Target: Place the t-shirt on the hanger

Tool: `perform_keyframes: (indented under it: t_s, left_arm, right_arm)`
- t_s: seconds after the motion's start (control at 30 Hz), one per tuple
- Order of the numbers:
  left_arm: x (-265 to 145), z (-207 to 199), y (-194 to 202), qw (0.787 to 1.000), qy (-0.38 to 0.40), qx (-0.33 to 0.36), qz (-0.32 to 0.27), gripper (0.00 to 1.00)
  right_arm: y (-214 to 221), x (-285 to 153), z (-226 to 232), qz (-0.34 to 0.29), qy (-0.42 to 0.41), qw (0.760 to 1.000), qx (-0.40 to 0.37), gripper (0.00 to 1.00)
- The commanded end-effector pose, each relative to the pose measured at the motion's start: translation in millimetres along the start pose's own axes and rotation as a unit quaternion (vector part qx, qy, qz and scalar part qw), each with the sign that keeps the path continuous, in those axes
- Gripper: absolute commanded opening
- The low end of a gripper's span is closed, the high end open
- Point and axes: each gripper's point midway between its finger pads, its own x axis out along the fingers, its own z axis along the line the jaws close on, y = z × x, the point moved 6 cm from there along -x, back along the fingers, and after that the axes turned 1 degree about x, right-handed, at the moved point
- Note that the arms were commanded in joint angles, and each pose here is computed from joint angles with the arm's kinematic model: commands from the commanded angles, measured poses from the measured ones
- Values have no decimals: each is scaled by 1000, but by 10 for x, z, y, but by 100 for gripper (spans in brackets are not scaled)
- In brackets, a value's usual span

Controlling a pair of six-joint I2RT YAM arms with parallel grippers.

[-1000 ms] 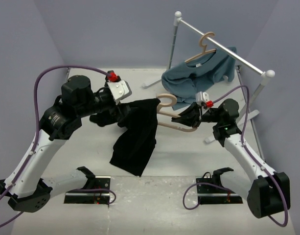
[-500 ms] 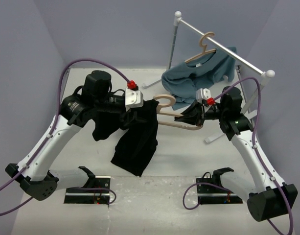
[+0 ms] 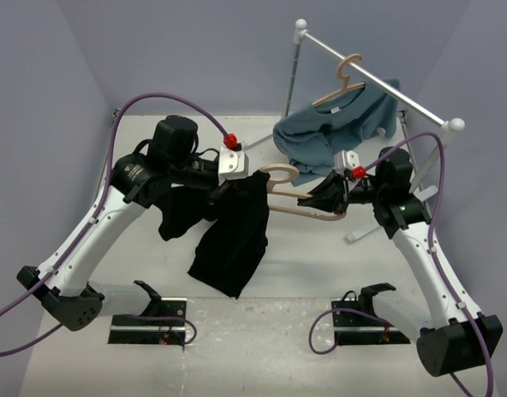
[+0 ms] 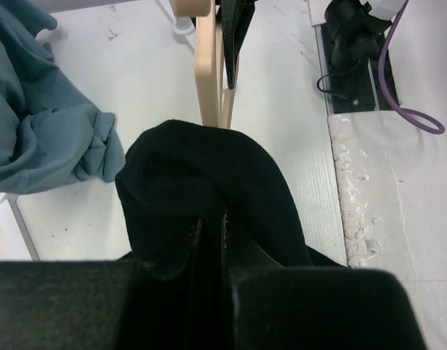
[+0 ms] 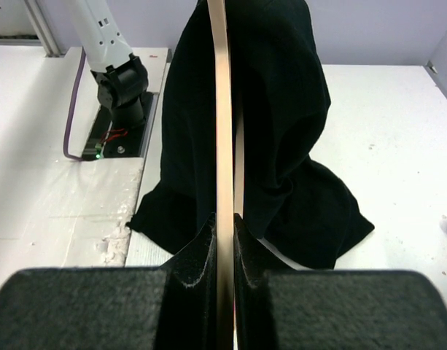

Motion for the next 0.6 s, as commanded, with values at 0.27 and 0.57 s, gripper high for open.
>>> perform_keyframes:
  t_s: [0.27, 0.57]
  left_arm:
    - [-503, -32, -21, 969, -240, -22, -46, 0]
    - [-674, -593, 225, 959, -233, -129, -97, 0]
  right_arm:
    - [-343, -284, -411, -44, 349, 922, 165, 99]
    - [310, -14, 22, -246, 270, 843, 396, 92]
